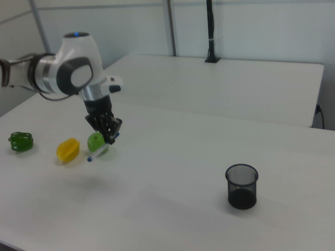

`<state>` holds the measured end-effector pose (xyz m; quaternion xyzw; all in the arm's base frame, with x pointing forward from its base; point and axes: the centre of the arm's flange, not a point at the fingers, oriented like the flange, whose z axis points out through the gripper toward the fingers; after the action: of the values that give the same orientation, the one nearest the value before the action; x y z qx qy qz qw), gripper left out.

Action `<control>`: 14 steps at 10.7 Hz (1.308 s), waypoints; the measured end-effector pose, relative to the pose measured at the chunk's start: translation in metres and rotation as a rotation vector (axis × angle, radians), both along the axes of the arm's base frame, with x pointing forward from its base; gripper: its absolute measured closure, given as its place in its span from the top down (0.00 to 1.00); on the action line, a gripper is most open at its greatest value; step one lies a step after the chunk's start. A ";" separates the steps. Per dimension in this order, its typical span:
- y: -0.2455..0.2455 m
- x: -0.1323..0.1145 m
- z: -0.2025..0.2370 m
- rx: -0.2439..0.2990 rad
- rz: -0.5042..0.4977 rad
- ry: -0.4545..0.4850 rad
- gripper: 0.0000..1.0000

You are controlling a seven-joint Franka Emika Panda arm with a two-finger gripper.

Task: Place marker
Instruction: 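Lift the marker up off the table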

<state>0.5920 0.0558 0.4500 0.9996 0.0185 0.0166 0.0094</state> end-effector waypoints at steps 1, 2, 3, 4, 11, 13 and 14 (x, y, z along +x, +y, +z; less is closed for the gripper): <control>-0.003 -0.005 0.029 0.024 -0.018 0.012 0.16; -0.008 -0.010 0.055 0.040 -0.030 0.010 0.16; -0.015 -0.015 0.079 0.050 -0.044 0.000 0.16; -0.025 -0.020 0.099 0.057 -0.057 -0.007 0.16; -0.159 -0.032 0.160 0.117 -0.036 -0.114 0.16; -0.201 -0.030 0.166 0.085 -0.074 -0.209 0.16; -0.218 -0.028 0.165 0.067 -0.102 -0.251 0.16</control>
<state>0.5638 -0.1621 0.6155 0.9891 -0.0345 0.1416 -0.0208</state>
